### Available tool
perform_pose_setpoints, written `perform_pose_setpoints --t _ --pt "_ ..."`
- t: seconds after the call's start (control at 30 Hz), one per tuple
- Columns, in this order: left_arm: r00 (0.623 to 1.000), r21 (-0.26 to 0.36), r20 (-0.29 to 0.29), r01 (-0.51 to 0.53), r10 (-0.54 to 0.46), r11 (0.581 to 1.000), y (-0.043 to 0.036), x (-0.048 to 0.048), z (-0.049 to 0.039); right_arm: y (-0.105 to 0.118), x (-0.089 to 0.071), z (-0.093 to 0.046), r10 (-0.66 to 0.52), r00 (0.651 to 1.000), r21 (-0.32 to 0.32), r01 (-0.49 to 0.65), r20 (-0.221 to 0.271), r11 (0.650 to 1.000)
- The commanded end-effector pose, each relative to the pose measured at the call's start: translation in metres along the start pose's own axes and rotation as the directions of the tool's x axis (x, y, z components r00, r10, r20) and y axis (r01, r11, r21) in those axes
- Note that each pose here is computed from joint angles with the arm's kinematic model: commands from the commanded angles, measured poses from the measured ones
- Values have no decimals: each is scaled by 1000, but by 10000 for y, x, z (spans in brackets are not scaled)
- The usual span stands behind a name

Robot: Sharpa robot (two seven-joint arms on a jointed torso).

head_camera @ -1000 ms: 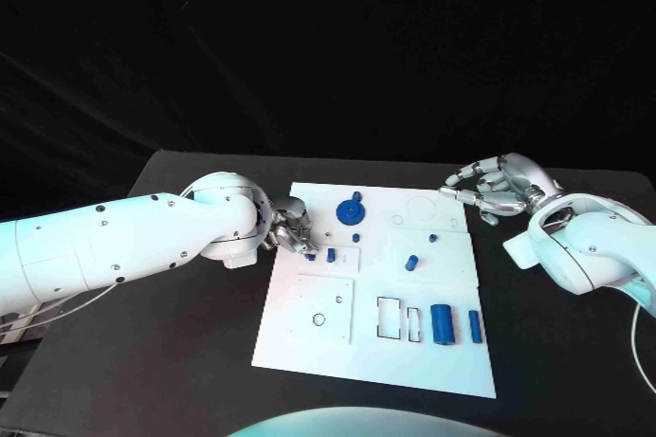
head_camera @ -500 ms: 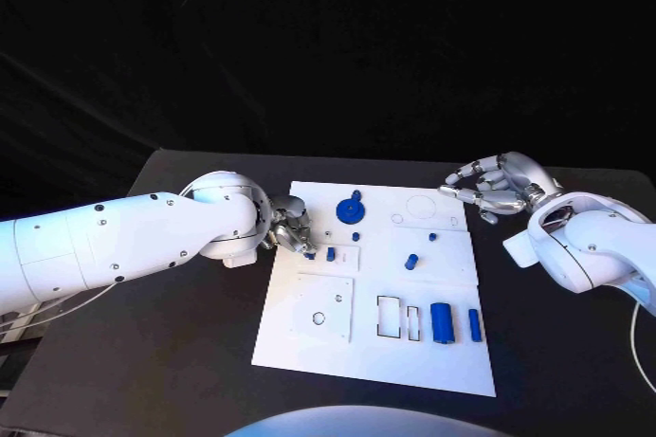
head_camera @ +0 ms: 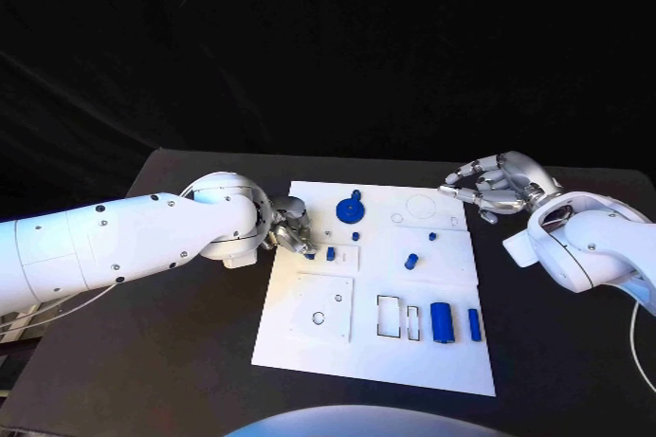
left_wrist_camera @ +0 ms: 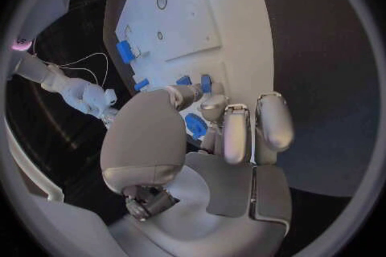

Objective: Assemble the parts on the task board

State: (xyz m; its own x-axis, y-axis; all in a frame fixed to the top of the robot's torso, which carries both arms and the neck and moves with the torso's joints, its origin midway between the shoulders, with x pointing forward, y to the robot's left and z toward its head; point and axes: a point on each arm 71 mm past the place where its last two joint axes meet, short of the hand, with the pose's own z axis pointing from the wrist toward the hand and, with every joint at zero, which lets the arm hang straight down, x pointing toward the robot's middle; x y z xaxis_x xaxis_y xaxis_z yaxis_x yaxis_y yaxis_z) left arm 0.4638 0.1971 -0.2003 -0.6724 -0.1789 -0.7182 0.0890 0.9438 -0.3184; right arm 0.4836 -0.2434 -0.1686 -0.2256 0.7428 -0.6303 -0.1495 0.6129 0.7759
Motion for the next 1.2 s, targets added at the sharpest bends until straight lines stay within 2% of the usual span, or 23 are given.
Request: perform_pose_setpoints --t 0.03,0.57,1.2 --pt "1000 7 -12 -3 3 1000 -23 28 7 10 13 0 -2 1000 -10 2 -9 1000" --pt "1000 9 -24 1 -1 1000 -49 38 27 8 9 -4 -2 1000 -10 2 -8 1000" --pt "999 2 -40 9 -9 1000 -42 46 34 2 2 -4 -3 1000 -7 3 -5 1000"
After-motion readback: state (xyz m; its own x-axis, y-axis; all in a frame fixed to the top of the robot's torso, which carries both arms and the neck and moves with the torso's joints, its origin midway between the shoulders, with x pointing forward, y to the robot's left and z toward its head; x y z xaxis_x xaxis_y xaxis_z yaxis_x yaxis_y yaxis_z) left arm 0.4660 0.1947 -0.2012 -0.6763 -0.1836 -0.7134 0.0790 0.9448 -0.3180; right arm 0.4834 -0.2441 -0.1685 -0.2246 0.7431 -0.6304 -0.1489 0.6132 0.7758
